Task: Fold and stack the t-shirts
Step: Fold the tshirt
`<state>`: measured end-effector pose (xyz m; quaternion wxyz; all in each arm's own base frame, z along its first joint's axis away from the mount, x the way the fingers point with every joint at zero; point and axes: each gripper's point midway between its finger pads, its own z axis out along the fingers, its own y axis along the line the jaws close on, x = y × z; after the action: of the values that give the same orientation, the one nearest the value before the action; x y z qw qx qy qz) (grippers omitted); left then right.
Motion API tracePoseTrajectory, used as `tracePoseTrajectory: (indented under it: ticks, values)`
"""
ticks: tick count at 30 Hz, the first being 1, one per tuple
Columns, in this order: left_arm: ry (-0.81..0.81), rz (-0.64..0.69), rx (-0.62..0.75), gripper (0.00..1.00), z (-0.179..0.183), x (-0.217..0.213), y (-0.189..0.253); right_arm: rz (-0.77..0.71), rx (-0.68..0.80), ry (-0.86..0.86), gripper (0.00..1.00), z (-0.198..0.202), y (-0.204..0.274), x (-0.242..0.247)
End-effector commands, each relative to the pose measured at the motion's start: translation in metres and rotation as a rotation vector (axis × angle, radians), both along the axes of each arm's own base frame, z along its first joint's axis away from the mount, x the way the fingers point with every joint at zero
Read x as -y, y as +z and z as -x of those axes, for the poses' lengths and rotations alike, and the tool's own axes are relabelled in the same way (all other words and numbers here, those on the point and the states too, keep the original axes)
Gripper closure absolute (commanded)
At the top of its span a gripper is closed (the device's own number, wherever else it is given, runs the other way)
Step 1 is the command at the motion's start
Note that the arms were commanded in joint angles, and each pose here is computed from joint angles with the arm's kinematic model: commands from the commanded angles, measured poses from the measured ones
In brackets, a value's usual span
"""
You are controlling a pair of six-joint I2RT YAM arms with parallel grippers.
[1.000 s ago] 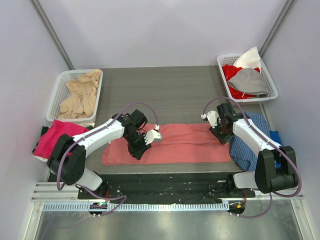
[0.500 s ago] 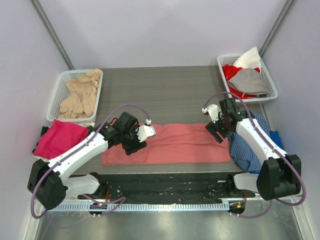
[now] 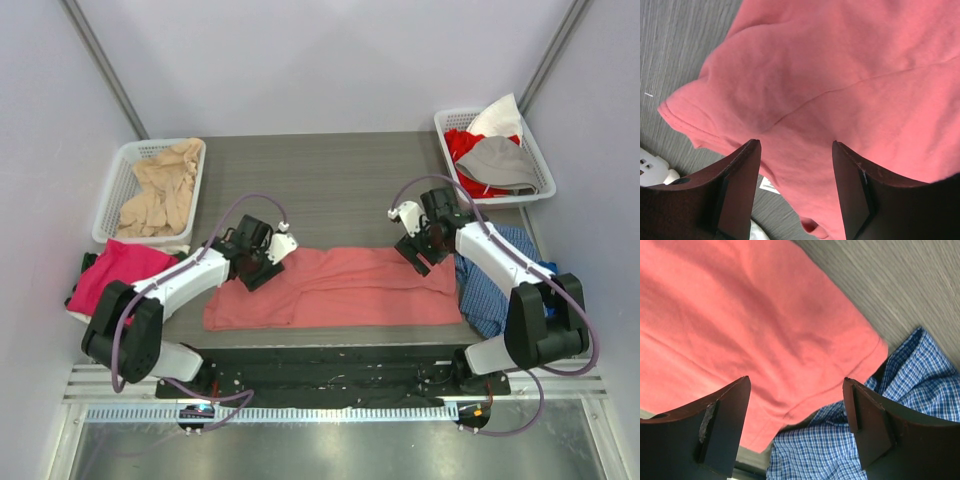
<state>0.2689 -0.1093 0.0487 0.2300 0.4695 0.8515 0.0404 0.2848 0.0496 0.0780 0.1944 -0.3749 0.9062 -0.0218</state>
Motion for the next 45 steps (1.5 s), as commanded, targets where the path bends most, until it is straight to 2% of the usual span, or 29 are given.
tracePoseTrajectory:
  ticks: [1, 11, 24, 33, 40, 45]
  values:
    - [0.012, 0.027, 0.08, 0.37, -0.025, 0.004, 0.013, 0.0, 0.05, 0.017, 0.18, -0.017, -0.004, -0.007]
    - [0.033, -0.014, 0.067, 0.37, -0.028, -0.005, 0.001, 0.012, 0.004, 0.063, 0.18, -0.002, -0.031, -0.017]
    - [0.067, -0.096, 0.095, 0.38, -0.032, -0.025, -0.012, 0.103, -0.008, 0.074, 0.18, 0.007, -0.055, -0.005]
    - [0.058, -0.127, 0.013, 0.39, -0.03, -0.024, -0.036, 0.136, -0.071, 0.123, 0.18, 0.024, -0.086, -0.011]
    - [0.056, -0.147, -0.015, 0.39, -0.044, -0.018, -0.045, 0.17, -0.101, 0.198, 0.17, 0.036, -0.095, -0.02]
    - [0.055, -0.148, -0.017, 0.4, -0.069, -0.007, -0.05, 0.188, -0.116, 0.253, 0.18, 0.045, -0.1, -0.03]
